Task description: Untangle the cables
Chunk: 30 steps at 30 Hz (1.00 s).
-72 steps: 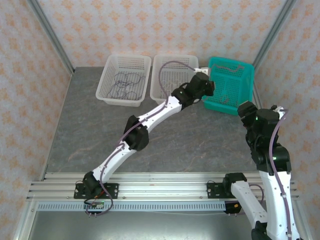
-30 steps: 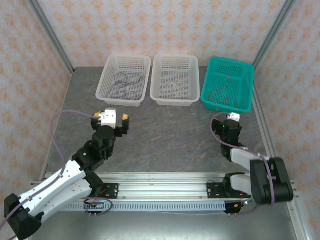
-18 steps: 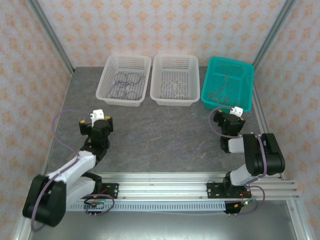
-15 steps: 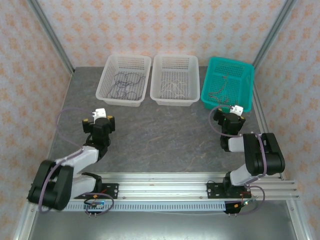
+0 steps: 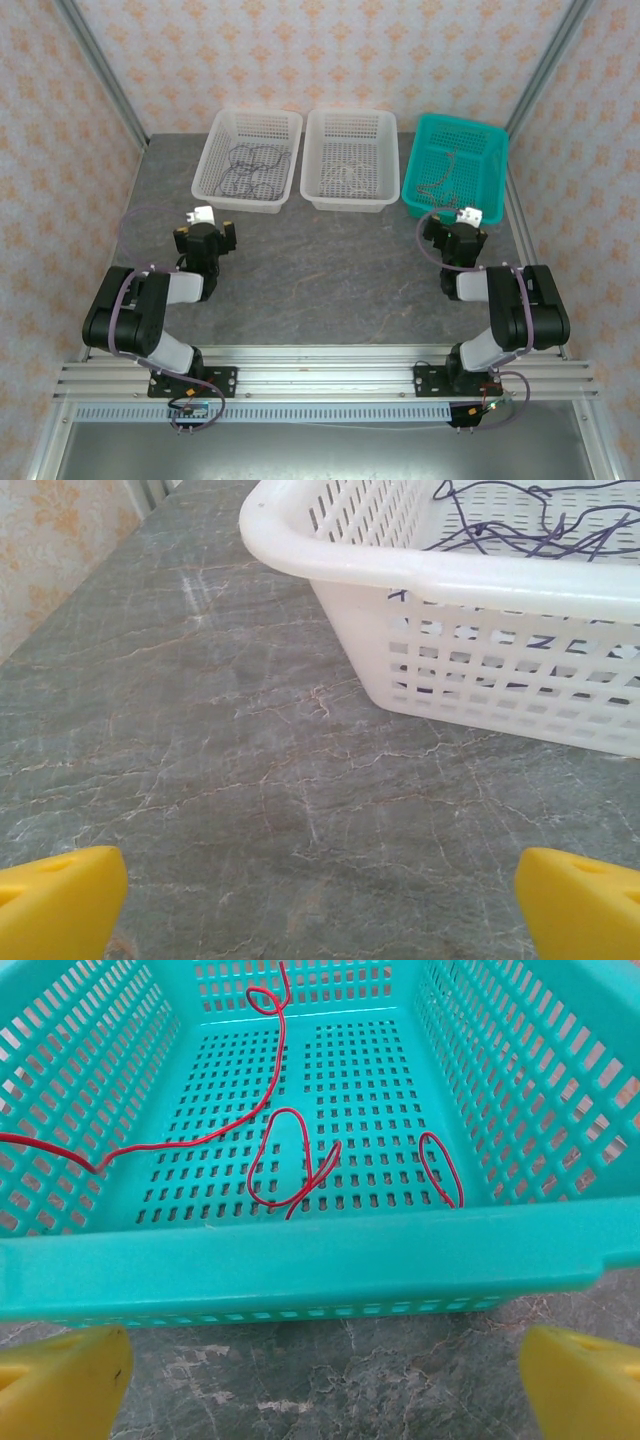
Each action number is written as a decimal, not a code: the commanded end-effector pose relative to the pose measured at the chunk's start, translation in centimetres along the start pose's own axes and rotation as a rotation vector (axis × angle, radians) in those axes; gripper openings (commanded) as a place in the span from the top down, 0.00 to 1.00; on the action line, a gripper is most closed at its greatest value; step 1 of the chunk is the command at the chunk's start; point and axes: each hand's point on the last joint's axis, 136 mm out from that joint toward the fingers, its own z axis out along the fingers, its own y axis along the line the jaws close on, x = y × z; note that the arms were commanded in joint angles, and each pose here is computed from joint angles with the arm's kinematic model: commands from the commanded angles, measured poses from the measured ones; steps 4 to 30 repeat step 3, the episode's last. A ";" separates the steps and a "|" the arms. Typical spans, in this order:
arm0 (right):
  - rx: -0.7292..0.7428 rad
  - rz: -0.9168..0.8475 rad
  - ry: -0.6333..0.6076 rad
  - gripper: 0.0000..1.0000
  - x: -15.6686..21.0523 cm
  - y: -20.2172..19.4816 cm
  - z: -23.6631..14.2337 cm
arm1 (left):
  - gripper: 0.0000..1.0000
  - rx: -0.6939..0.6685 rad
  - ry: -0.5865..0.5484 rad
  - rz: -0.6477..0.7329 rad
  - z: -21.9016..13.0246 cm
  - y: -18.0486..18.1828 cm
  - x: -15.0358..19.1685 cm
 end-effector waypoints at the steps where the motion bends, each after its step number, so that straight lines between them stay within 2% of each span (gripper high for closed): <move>1: -0.019 -0.021 -0.013 0.01 -0.6 0.7 0.2 | 0.00 0.016 -0.055 -0.030 0.0 -0.3 -2.1; 30: -0.007 -0.008 -0.032 0.01 -0.7 0.4 -0.1 | 0.00 0.016 -0.056 -0.031 0.0 -0.2 -2.1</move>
